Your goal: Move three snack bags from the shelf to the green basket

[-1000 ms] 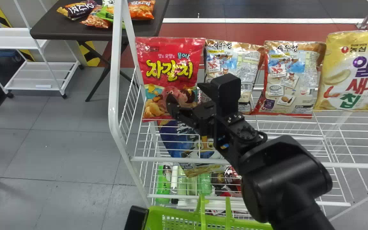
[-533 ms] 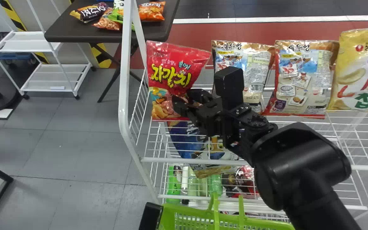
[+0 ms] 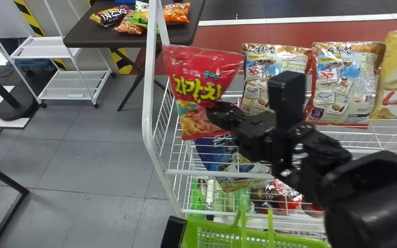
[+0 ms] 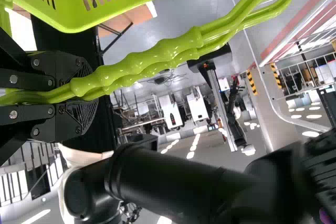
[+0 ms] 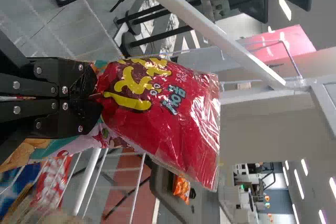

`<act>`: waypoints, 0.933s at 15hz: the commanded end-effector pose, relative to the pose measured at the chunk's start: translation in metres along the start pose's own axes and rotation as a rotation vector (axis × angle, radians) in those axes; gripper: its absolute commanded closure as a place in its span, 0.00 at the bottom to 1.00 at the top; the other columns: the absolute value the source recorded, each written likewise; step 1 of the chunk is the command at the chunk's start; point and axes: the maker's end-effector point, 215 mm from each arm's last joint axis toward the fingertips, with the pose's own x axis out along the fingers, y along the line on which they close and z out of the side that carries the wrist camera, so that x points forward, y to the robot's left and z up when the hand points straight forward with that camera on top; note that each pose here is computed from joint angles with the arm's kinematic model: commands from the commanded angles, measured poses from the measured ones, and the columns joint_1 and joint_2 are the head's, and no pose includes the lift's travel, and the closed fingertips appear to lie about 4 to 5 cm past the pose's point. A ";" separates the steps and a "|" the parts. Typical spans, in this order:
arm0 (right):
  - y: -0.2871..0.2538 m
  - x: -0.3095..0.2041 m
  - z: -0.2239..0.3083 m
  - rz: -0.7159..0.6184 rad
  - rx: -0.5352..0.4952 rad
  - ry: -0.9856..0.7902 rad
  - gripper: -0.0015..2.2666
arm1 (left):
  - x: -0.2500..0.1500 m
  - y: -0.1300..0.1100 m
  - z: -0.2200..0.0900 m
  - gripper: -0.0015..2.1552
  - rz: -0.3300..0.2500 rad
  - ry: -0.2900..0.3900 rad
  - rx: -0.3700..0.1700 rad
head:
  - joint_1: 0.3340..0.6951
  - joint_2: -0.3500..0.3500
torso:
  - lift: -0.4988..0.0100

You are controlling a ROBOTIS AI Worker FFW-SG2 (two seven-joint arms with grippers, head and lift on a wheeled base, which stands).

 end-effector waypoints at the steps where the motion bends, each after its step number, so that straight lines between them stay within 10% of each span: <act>1: -0.026 -0.050 -0.016 -0.064 -0.003 0.082 0.94 | 0.001 0.000 0.002 0.87 0.000 0.003 0.006 | 1.00 0.57 | 0.89; 9: -0.061 -0.231 -0.074 -0.194 0.144 0.388 0.94 | 0.014 -0.005 0.007 0.87 -0.002 0.005 0.029 | 1.00 0.00 | 0.89; 14: -0.052 -0.275 -0.053 -0.195 0.251 0.355 0.94 | 0.016 -0.001 0.015 0.87 0.025 -0.012 0.063 | 1.00 0.00 | 0.89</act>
